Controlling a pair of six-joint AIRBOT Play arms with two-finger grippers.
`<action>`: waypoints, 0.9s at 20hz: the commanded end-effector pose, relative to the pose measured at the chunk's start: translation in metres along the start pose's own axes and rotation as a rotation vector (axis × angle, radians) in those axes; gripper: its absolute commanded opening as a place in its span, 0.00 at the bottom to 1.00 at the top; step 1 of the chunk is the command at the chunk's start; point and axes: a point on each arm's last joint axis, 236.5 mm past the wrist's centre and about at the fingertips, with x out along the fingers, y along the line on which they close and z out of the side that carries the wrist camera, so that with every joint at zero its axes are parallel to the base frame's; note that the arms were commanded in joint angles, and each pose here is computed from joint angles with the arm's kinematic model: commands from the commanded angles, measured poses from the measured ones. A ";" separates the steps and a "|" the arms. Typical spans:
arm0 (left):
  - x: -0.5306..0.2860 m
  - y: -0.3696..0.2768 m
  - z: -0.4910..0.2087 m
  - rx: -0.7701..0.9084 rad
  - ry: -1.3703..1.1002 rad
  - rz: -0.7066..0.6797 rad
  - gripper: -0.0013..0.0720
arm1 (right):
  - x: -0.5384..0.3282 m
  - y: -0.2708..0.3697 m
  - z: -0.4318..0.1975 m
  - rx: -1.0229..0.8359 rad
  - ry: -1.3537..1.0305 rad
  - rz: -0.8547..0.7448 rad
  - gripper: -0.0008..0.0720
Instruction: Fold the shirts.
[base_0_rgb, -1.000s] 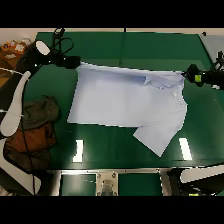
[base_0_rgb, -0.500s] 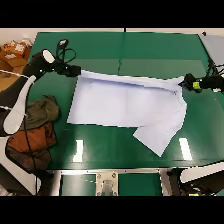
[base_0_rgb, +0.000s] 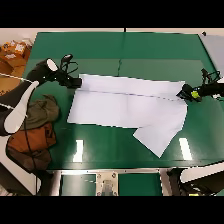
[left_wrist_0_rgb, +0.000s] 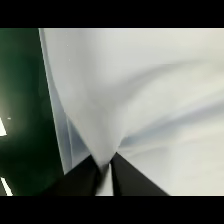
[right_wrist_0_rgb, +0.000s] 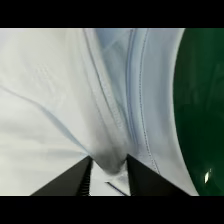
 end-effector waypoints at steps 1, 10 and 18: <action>-0.011 -0.005 -0.011 -0.021 0.070 -0.030 0.96 | -0.017 0.006 -0.004 0.045 0.042 0.020 0.44; -0.096 -0.003 -0.022 -0.109 0.247 -0.074 0.05 | -0.112 -0.002 -0.047 0.206 -0.005 0.024 0.03; -0.145 -0.035 -0.091 -0.102 0.210 -0.060 0.05 | -0.103 -0.035 -0.218 0.484 0.093 -0.135 0.03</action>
